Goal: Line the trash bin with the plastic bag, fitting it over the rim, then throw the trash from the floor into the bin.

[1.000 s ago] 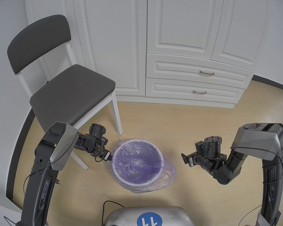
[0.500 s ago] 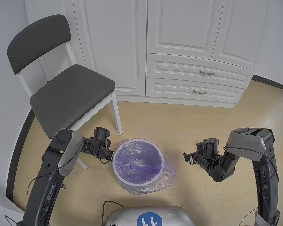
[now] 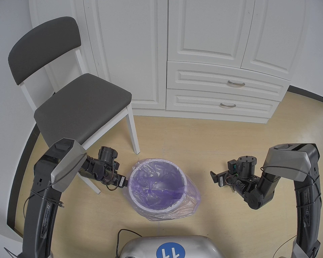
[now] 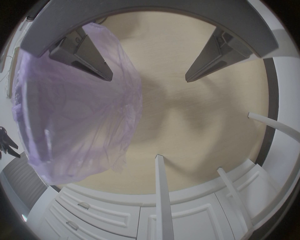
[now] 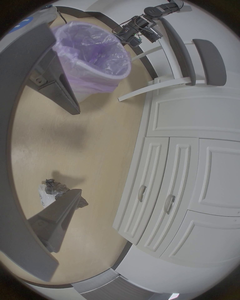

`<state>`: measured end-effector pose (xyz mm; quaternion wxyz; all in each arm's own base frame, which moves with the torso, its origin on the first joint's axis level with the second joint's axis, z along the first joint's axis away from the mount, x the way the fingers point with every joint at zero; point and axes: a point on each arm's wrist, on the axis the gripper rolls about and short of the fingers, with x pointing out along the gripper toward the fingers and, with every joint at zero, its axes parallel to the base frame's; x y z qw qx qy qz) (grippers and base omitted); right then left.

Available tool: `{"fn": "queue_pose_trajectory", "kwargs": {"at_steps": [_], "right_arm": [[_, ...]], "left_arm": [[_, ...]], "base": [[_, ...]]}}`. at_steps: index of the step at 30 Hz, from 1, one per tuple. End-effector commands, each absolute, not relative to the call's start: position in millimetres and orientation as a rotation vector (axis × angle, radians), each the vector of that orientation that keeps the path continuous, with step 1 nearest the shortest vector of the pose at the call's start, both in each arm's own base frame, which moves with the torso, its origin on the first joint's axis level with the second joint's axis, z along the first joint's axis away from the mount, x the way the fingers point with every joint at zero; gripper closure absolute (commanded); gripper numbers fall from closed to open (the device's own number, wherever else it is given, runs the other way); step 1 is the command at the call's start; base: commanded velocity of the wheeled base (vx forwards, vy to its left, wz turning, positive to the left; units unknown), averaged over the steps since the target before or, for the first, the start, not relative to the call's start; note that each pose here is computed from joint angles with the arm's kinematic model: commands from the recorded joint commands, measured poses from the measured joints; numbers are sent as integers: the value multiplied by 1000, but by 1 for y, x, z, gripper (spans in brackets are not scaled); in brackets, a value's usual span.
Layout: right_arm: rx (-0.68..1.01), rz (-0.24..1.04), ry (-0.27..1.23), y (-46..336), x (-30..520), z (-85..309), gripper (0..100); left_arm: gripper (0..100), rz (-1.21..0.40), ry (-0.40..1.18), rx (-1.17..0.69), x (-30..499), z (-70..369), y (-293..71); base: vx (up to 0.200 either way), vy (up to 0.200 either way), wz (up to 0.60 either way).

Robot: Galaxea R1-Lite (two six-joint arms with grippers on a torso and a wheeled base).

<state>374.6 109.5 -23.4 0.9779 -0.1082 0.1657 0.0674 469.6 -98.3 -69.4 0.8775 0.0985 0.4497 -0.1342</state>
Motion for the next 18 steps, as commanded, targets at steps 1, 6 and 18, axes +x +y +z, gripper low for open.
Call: {"fn": "queue_pose_trajectory", "kwargs": {"at_steps": [1, 6, 18], "right_arm": [[-232, 138, 268, 99, 359, 16, 0], [-222, 102, 239, 86, 359, 30, 0], [-285, 91, 222, 77, 323, 72, 0]], "left_arm": [[0, -229, 805, 228, 430, -31, -90], [0, -190, 744, 265, 398, -16, -95], [0, -221, 679, 270, 324, 49, -85]], "base": [[0, 0, 0], [0, 0, 0], [0, 0, 0]]}}
